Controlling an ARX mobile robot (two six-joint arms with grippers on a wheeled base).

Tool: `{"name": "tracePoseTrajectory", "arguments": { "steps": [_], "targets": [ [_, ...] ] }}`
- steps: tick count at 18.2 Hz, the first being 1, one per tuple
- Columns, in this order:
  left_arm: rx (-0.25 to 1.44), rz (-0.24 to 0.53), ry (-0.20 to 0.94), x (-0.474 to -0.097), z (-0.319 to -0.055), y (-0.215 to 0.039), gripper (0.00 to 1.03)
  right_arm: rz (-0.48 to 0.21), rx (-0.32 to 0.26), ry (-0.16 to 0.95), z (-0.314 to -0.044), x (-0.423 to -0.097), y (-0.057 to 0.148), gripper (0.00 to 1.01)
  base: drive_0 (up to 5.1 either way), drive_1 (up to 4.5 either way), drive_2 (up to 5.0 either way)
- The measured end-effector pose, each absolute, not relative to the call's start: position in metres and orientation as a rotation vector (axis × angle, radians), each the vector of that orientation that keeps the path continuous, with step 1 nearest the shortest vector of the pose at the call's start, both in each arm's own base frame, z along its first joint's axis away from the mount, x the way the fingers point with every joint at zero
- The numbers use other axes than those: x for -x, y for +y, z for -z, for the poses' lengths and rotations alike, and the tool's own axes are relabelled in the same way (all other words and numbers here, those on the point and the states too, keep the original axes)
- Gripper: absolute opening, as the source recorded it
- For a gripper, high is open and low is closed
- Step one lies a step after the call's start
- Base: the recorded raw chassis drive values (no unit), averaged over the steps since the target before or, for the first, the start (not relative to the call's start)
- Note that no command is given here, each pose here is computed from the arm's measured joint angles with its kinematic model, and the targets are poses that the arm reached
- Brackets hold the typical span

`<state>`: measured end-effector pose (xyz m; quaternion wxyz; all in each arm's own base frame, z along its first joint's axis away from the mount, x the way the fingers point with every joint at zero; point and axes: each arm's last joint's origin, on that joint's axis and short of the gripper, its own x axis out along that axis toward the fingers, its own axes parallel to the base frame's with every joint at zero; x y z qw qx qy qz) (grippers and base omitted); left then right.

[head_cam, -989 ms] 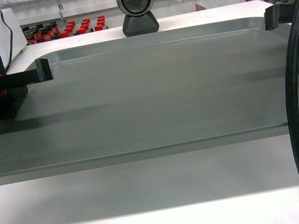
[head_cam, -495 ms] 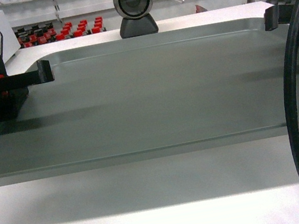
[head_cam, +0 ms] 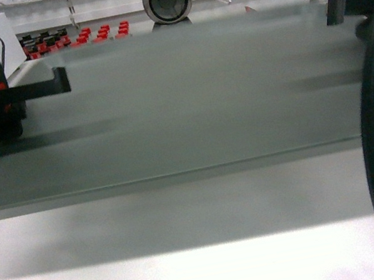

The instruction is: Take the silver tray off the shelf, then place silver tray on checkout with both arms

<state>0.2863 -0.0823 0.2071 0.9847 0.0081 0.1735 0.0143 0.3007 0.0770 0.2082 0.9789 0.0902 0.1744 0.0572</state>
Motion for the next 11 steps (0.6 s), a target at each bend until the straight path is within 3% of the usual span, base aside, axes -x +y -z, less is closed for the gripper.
{"name": "tracePoseTrajectory", "arguments": {
  "steps": [1,3,6,11],
  "targets": [
    [-0.041,-0.128,0.304,-0.287,-0.209,-0.088,0.03,-0.167,-0.155,0.260,-0.205,-0.303,0.076,0.02,0.0,0.00,0.0],
    [-0.085,-0.233,0.295,-0.286,-0.209,-0.093,0.04,-0.213,-0.112,0.168,-0.202,-0.308,0.073,0.02,0.0,0.00,0.0],
    [-0.094,-0.242,0.280,-0.298,-0.214,-0.099,0.04,-0.225,-0.073,0.148,-0.210,-0.320,0.069,0.02,0.0,0.00,0.0],
    [-0.101,-0.215,0.377,-0.332,-0.201,-0.110,0.04,-0.226,-0.062,0.299,-0.205,-0.359,0.058,0.02,0.0,0.00,0.0]
  ]
}}
